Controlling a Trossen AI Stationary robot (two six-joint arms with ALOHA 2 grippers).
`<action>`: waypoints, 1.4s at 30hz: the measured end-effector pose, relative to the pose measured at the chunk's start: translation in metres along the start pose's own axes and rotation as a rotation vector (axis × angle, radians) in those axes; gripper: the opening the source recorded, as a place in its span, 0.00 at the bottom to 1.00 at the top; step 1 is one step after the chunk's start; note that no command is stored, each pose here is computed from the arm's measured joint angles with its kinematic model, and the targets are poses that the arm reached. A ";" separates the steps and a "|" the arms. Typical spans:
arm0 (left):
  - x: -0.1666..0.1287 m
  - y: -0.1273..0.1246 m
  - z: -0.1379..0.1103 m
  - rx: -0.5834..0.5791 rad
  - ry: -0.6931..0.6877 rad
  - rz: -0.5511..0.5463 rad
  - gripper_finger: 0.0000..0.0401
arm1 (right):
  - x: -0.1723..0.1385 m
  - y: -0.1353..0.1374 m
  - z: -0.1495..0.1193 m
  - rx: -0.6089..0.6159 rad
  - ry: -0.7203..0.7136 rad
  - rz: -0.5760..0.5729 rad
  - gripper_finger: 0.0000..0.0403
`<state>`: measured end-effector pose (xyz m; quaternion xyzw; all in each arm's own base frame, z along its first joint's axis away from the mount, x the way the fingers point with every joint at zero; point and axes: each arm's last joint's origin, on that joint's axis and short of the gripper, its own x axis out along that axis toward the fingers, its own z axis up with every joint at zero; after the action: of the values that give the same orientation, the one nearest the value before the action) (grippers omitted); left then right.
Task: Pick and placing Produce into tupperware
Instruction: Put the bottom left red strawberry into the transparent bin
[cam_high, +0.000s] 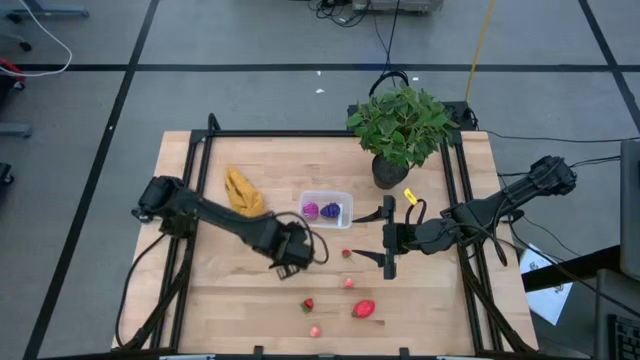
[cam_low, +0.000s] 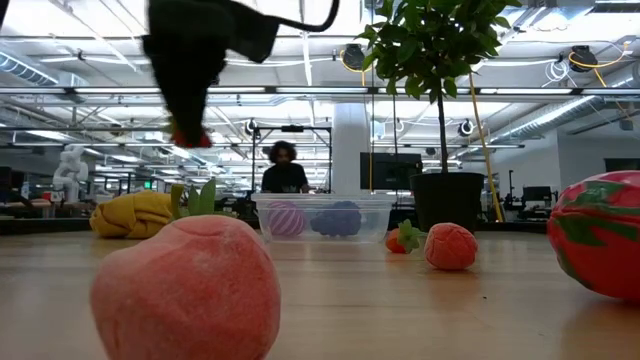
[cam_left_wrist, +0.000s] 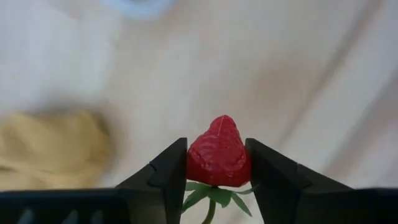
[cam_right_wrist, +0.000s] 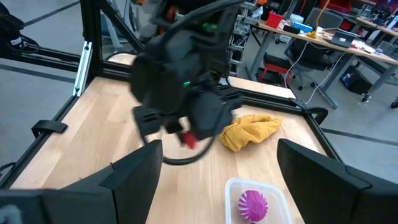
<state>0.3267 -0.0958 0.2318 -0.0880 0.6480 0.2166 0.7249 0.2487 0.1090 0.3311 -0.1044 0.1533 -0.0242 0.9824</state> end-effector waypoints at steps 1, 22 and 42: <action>-0.003 0.004 0.005 0.010 -0.019 0.020 0.39 | -0.001 0.000 0.000 -0.007 -0.002 0.000 0.77; -0.001 0.060 0.082 0.094 -0.337 0.037 0.39 | -0.062 -0.037 0.018 0.023 -0.118 -0.018 0.77; 0.060 0.054 0.108 0.123 -0.272 -0.034 0.39 | -0.060 -0.036 0.012 0.013 -0.062 -0.014 0.77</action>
<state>0.4046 0.0081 0.1965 -0.0242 0.5543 0.1743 0.8135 0.1943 0.0809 0.3680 -0.0999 0.1220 -0.0289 0.9871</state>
